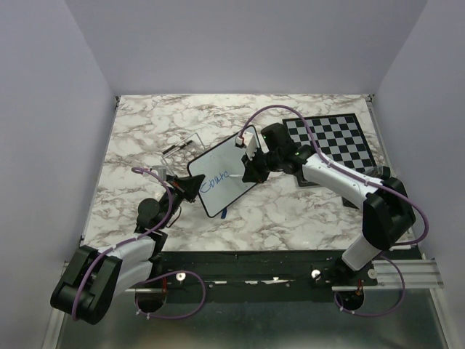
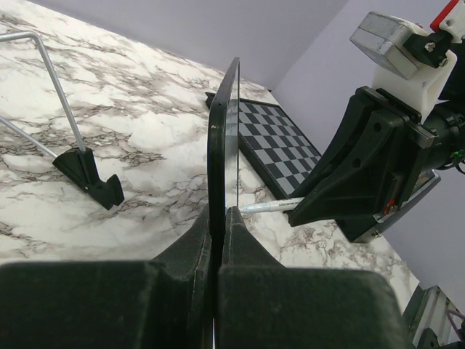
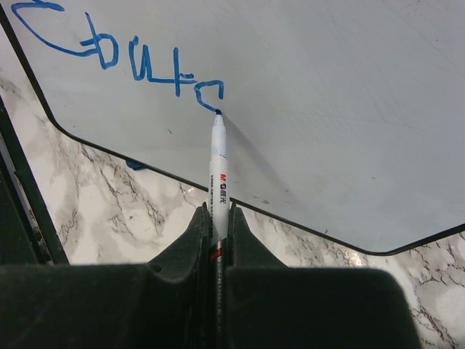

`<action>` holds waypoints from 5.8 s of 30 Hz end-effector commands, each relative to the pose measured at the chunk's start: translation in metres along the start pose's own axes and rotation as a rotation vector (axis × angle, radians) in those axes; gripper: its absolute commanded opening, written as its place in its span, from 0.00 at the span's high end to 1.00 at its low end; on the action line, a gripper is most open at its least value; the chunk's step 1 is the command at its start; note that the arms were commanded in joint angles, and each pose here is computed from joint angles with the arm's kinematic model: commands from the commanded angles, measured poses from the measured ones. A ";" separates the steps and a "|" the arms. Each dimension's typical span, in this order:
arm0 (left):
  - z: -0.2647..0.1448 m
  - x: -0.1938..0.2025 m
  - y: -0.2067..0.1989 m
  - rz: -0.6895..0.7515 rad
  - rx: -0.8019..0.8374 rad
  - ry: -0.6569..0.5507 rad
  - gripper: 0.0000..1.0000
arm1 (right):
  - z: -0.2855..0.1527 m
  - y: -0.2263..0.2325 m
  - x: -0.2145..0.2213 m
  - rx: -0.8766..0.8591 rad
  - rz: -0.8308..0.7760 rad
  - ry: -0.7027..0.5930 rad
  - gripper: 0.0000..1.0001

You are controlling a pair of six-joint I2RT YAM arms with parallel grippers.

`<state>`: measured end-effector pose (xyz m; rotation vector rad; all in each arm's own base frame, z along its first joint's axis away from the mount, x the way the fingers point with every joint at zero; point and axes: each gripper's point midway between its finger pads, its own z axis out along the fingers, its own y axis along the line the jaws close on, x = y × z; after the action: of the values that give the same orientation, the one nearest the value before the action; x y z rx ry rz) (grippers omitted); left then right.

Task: Write a sentence on the whiteboard

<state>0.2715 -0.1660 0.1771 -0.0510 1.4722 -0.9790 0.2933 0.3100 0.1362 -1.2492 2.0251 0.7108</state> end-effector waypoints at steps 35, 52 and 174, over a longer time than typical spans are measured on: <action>-0.006 0.011 -0.006 0.030 0.048 0.035 1.00 | 0.001 0.005 0.020 -0.038 0.002 0.053 0.99; -0.007 0.013 -0.005 0.025 0.047 0.038 1.00 | -0.007 0.026 -0.018 -0.075 -0.043 -0.013 1.00; -0.006 0.013 -0.007 0.020 0.060 0.041 1.00 | -0.019 -0.033 -0.034 0.104 0.067 -0.110 0.99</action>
<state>0.2721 -0.1689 0.1766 -0.0401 1.4668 -0.9931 0.3107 0.2959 0.1424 -1.1106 2.0892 0.7069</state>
